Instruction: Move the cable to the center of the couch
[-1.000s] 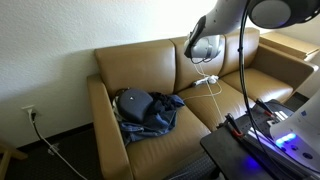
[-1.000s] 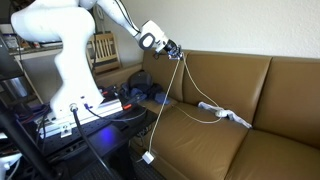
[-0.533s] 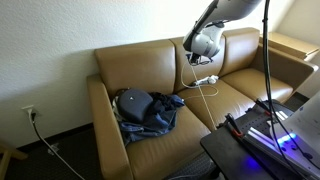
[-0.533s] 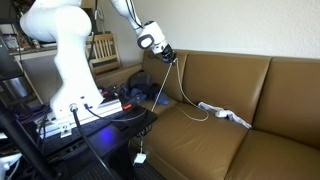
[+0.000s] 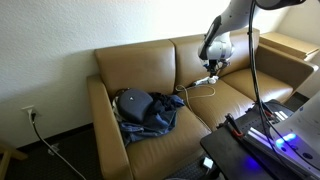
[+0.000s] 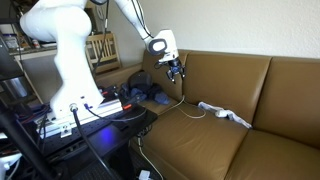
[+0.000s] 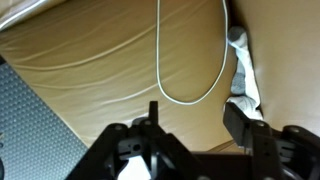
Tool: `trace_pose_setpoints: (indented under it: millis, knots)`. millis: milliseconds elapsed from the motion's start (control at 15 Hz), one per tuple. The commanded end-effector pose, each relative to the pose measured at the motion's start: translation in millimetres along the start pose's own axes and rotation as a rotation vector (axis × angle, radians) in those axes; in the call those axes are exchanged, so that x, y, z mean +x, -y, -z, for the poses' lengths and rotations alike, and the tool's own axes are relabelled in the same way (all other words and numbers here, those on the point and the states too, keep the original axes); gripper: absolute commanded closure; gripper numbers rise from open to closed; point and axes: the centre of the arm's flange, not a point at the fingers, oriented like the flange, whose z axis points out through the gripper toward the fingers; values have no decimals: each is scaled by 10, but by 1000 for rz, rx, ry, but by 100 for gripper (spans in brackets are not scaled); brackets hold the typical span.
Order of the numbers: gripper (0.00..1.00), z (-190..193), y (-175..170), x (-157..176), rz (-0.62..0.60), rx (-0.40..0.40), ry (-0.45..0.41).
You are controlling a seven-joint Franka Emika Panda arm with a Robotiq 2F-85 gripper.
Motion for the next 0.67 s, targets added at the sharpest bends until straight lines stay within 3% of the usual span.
trace_pose_setpoints:
  millis: [0, 133, 267, 533, 600]
  knots:
    - [1, 183, 130, -11, 144, -75, -144]
    - [0, 384, 217, -10, 268, -65, -201]
    - [0, 646, 343, -76, 337, 42, -190]
    - [0, 1404, 499, -299, 399, 280, -80]
    - [0, 1029, 571, -296, 374, 214, -138]
